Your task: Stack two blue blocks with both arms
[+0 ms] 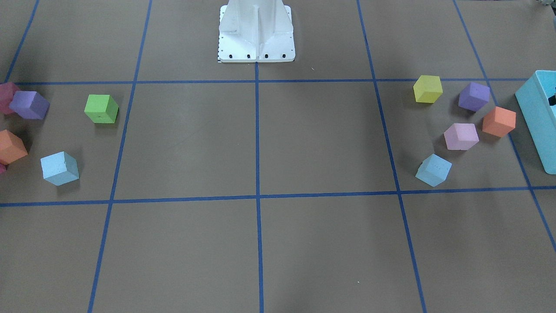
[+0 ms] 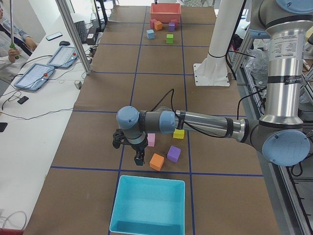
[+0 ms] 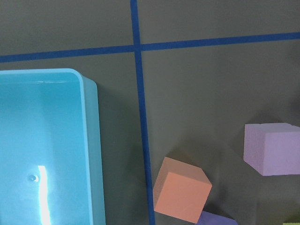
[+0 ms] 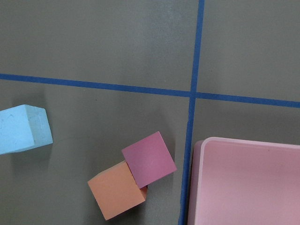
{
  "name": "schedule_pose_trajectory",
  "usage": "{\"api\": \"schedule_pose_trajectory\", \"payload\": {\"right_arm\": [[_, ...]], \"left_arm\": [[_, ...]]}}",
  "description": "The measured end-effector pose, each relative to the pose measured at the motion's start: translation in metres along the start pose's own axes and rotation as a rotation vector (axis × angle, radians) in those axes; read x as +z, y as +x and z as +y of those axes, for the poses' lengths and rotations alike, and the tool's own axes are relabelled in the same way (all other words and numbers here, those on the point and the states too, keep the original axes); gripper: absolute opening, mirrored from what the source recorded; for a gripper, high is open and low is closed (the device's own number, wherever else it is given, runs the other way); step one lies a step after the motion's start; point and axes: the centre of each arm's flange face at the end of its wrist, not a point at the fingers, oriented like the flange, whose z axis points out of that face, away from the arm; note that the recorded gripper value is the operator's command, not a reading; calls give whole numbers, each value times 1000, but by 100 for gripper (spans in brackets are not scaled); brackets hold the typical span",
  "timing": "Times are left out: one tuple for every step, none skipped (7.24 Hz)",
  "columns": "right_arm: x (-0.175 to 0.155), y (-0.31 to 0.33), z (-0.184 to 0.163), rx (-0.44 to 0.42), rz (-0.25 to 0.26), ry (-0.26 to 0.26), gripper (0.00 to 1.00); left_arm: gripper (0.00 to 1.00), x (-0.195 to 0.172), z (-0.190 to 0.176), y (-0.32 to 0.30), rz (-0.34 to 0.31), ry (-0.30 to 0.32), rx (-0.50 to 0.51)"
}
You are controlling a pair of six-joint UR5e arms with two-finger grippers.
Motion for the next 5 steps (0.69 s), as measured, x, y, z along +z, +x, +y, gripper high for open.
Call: {"api": "schedule_pose_trajectory", "payload": {"right_arm": [[-3,-5,-2,-11,3,7,100],[-7,-12,-5,-26,3,16,100],[-10,-18,-8,-36,-1,22,100],[-13,-28,-16,-59,-3,33,100],[-15,-45,-29,-92,-7,42,100]], "left_arm": [[99,-1,0,1,0,2,-7],[99,-6,-4,7,-1,13,-26],[99,-16,-14,18,-1,32,-37],[99,-29,-31,34,-1,56,-21],[99,-42,-58,66,0,78,8]]}}
